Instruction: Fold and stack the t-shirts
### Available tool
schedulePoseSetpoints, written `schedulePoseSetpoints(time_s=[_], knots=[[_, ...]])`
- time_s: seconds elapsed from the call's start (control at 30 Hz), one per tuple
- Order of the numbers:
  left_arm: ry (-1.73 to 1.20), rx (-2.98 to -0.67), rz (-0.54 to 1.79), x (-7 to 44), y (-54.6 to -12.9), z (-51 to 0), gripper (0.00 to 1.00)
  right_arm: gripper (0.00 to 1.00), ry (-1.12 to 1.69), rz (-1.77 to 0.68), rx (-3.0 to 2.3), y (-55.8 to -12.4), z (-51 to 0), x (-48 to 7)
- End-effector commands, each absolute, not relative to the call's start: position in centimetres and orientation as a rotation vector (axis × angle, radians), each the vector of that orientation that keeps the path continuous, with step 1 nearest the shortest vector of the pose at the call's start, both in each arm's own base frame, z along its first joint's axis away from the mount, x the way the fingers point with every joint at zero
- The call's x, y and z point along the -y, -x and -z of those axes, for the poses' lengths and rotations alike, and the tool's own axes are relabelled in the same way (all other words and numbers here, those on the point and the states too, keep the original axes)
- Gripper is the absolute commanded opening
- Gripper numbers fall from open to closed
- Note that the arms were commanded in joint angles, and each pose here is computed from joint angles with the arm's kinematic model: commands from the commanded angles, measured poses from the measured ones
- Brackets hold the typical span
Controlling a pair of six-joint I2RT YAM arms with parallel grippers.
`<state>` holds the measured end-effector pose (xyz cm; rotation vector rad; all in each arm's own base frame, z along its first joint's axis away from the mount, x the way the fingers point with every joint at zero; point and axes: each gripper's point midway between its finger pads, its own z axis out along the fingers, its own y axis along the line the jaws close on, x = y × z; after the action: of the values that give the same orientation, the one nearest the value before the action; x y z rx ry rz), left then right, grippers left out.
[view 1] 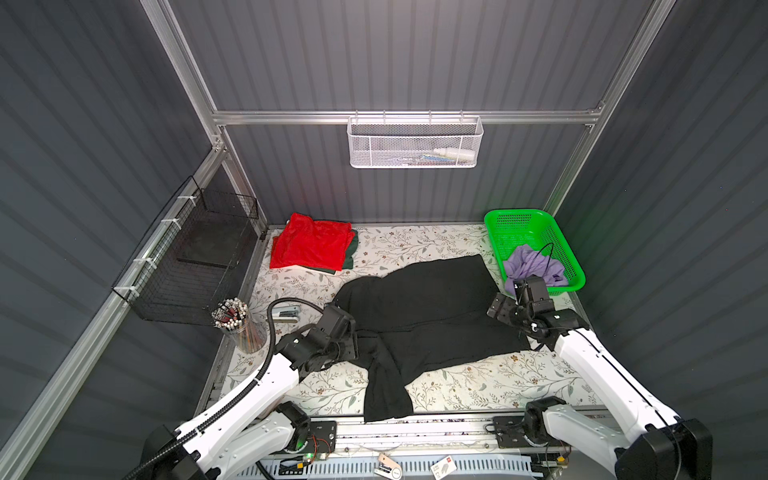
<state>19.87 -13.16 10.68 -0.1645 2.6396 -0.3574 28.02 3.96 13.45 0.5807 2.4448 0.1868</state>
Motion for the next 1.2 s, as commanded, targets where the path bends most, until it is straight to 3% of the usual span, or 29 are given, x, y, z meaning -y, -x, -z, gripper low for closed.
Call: schedulePoseSetpoints(time_s=[0.0,0.47,0.67,0.77,1.17], knots=[[0.376,-2.509,0.401,12.5,-21.4,-11.0,0.64,0.99,-0.521,-0.266,-2.448,-28.9,-14.3,-5.4],[0.564,-2.519,0.527,13.0,-22.9,-5.4,0.57,0.99,-0.471,-0.289,-2.472,-30.4,-13.7,-6.3],[0.614,-2.528,0.511,11.8,-23.8,-4.1,0.31,0.99,-0.464,-0.277,-2.475,-30.8,-13.9,-6.3],[0.588,-2.537,0.463,11.6,-24.3,-4.1,0.00,0.99,-0.463,-0.277,-2.468,-30.9,-14.1,-6.3],[0.508,-2.546,0.387,11.5,-25.5,-5.4,0.00,0.99,-0.445,-0.279,-2.480,-31.6,-14.4,-6.6]])
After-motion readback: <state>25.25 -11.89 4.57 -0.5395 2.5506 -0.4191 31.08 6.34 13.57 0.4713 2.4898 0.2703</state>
